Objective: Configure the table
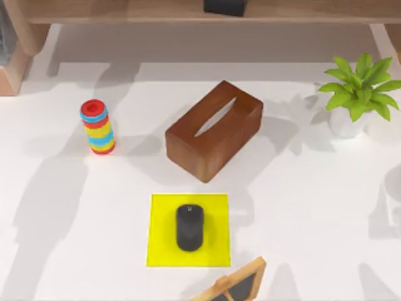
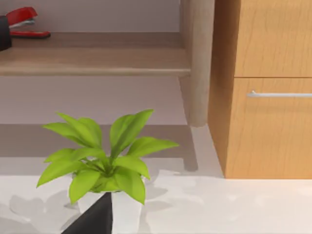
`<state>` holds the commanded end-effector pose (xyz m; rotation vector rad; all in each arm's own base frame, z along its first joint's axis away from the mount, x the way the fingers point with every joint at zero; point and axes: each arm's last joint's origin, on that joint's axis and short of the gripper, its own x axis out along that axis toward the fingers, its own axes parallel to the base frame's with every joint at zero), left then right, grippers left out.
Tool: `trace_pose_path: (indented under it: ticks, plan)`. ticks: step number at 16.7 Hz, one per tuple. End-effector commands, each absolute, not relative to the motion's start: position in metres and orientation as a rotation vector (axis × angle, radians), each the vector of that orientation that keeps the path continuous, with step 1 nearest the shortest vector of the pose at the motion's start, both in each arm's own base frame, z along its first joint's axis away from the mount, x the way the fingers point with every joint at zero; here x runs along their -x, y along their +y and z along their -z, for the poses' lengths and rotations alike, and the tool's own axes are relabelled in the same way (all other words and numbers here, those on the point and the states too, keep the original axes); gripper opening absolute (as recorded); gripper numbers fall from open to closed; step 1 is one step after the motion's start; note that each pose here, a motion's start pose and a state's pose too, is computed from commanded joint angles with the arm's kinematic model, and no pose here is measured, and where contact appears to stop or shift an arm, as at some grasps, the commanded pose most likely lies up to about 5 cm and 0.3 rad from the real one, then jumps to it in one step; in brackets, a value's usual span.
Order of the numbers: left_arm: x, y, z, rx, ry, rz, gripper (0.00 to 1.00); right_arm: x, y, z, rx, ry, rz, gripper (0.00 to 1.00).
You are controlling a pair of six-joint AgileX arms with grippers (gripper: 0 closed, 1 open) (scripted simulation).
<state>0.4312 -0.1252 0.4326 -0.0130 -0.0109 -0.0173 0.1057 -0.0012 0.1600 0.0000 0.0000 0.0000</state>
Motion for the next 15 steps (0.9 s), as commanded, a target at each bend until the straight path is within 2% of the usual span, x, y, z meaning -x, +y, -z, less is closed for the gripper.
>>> trace_pose_path:
  ticks: [10,15]
  plan:
    - [-0.429,-0.126,-0.434,0.012,-0.012,0.02,0.0,-0.106,-0.001,-0.16,0.0,0.0,0.0,1.0]
    - [-0.398,-0.125,-0.446,0.013,-0.013,0.019,0.0,-0.106,-0.001,-0.16,0.0,0.0,0.0,1.0]
